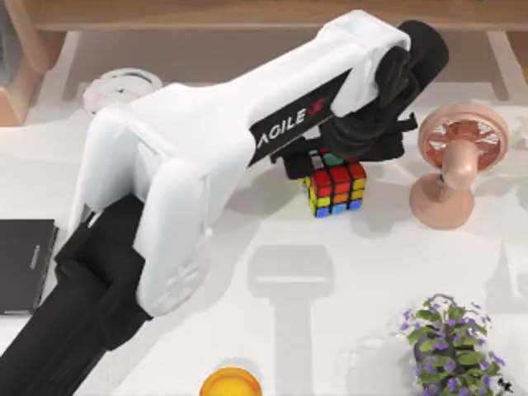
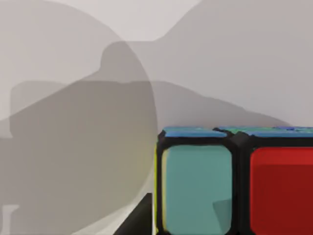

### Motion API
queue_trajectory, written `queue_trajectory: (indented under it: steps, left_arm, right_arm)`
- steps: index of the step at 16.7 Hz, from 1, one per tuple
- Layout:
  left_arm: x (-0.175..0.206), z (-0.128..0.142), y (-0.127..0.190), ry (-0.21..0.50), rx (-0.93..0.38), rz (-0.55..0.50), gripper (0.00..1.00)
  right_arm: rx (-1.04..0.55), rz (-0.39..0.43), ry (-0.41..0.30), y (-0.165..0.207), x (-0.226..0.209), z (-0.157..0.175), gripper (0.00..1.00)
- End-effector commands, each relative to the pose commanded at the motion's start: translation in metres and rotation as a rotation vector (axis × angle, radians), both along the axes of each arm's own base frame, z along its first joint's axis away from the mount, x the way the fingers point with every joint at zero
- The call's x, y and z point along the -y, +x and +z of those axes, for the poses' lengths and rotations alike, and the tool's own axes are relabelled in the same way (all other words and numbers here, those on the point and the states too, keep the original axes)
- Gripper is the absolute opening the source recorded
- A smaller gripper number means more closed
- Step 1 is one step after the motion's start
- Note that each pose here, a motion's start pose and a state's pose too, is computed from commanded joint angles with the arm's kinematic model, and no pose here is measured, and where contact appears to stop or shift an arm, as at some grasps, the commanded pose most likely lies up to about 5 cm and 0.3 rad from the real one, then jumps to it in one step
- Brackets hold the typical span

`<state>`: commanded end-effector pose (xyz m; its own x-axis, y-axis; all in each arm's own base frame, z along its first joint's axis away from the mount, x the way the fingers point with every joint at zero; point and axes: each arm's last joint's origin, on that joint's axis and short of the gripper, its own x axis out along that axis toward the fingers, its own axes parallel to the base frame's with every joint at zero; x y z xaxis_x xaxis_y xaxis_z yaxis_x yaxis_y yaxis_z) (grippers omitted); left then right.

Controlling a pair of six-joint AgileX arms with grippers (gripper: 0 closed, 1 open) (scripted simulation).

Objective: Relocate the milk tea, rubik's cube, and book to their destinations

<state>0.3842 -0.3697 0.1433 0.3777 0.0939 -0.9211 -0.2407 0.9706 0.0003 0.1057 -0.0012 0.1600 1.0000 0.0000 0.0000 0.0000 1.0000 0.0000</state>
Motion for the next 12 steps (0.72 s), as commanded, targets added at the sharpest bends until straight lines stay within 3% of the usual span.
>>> queue_trajectory:
  steps: [8, 12]
  left_arm:
    - [-0.006, 0.001, 0.005, 0.013, 0.001, 0.01, 0.0]
    - [-0.012, 0.02, 0.012, 0.021, 0.01, 0.005, 0.0]
  right_arm:
    - [0.0, 0.0, 0.0, 0.0, 0.0, 0.0, 1.0]
    - [0.0, 0.0, 0.0, 0.0, 0.0, 0.0, 1.0]
